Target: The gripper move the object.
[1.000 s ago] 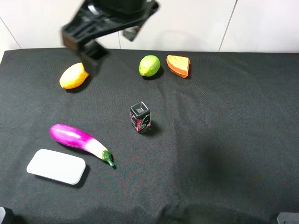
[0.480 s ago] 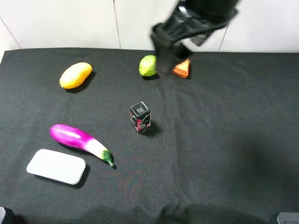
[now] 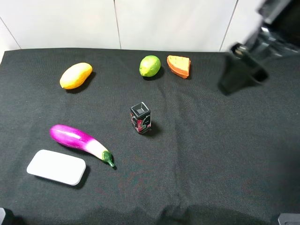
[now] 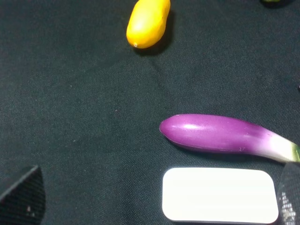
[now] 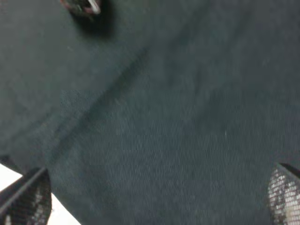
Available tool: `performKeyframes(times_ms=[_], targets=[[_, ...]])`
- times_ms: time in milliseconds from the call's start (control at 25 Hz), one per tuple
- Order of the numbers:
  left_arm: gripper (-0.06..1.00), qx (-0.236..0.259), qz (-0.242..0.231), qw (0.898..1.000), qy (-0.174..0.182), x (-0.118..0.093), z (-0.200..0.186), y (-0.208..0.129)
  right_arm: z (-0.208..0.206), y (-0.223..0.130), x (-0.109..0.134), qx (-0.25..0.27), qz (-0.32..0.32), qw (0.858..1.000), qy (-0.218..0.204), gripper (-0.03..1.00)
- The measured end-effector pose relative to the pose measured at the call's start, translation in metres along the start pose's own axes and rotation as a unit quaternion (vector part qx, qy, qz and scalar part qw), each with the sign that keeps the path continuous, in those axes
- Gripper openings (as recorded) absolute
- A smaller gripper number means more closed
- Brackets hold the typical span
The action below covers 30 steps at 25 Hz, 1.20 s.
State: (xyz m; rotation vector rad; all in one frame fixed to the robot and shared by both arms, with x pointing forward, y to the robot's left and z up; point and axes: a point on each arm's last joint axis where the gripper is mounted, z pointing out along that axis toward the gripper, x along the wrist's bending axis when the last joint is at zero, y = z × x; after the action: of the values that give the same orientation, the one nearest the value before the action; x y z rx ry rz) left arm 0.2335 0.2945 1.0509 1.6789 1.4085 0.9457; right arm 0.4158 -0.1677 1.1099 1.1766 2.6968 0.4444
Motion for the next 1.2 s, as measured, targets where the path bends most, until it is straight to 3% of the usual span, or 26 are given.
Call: performKeyframes(times_ms=[280,600,960,1200], targets=[[0.98,0.0,0.0,1.0,0.0,0.0,0.0,0.0,-0.019,-0.054,-0.011,-0.031,0.043,0.998,-0.025,0.69],[0.98,0.0,0.0,1.0,0.0,0.0,0.0,0.0,-0.045,-0.108,-0.008,-0.105,0.089,0.988,-0.069,0.69],[0.98,0.0,0.0,1.0,0.0,0.0,0.0,0.0,-0.067,-0.134,-0.001,-0.176,0.141,0.971,-0.075,0.69],[0.98,0.0,0.0,1.0,0.0,0.0,0.0,0.0,-0.059,-0.137,-0.001,-0.163,0.147,0.973,-0.076,0.69]])
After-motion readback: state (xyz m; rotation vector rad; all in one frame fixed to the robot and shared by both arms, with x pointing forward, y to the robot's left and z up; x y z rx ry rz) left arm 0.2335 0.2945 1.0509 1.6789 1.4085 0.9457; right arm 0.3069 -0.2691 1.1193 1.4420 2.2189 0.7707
